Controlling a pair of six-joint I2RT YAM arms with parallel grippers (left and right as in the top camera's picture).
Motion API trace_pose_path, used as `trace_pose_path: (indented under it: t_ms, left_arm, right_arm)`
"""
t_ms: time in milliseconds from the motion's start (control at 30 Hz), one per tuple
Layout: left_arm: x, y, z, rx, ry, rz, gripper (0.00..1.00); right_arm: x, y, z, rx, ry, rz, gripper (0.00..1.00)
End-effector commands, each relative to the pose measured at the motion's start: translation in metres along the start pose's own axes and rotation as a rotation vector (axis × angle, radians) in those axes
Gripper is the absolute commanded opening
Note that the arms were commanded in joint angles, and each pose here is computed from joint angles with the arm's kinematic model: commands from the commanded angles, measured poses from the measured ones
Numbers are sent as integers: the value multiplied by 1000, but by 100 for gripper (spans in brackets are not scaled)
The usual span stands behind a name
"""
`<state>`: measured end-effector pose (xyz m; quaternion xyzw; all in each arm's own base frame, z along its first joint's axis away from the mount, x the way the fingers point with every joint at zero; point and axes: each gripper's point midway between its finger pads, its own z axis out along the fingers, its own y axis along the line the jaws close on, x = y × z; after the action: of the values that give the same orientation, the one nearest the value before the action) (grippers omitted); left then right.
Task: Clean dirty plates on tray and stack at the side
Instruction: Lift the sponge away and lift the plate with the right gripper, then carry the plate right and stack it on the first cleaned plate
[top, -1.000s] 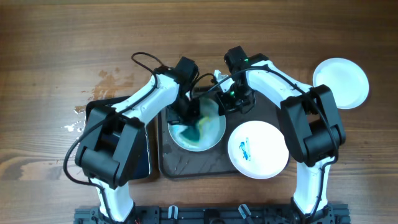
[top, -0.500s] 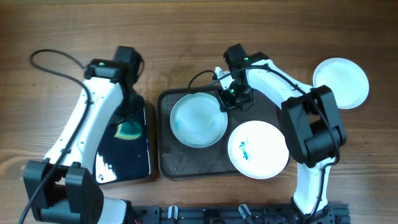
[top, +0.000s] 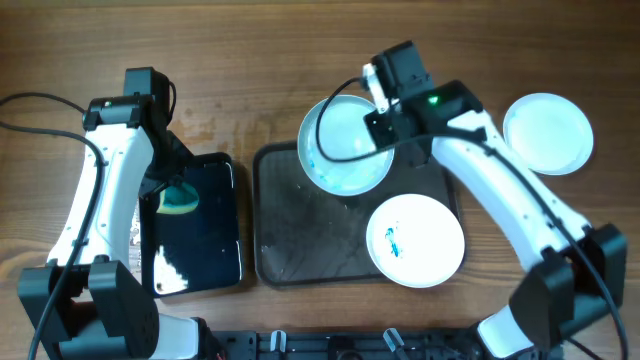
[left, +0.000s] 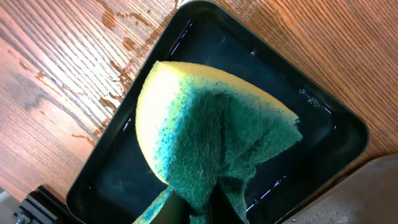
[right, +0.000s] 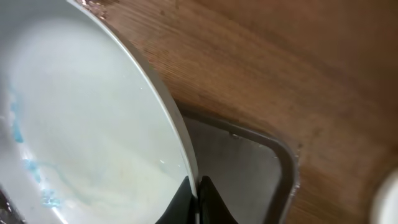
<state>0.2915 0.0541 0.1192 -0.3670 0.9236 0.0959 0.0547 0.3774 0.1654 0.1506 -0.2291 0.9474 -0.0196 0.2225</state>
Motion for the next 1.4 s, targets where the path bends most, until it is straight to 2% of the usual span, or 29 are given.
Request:
trace_pose_path:
  t_ms: [0,267,333,500,700,1000,1367]
  left_arm:
    - [-5,-2,-9,33,-25,5,4]
    - [-8,-5,-9,43,-37,2,4]
    - [-9,-5,-10,46,-40,2,4]
    - [-11,-7,-9,51,-47,0,4]
    - [-12,-8,-9,53,-49,-1,4]
    - [-12,-7,-9,53,-48,-1,4]
    - [-10,-6,-9,46,-39,1,4]
  right_arm:
    - [-11,3,-27,182,-52,-139,4]
    - [-20,24,-64,523,-95,-427,4]
    - [-26,30,-83,656,-120,-522,4]
    - [-31,55,-118,843,-155,-706,4]
    - [-31,81,-144,967,-163,-885,4]
    - [-40,84,-169,1115,-152,-942,4]
    - [-45,88,-169,1099,-184,-914,4]
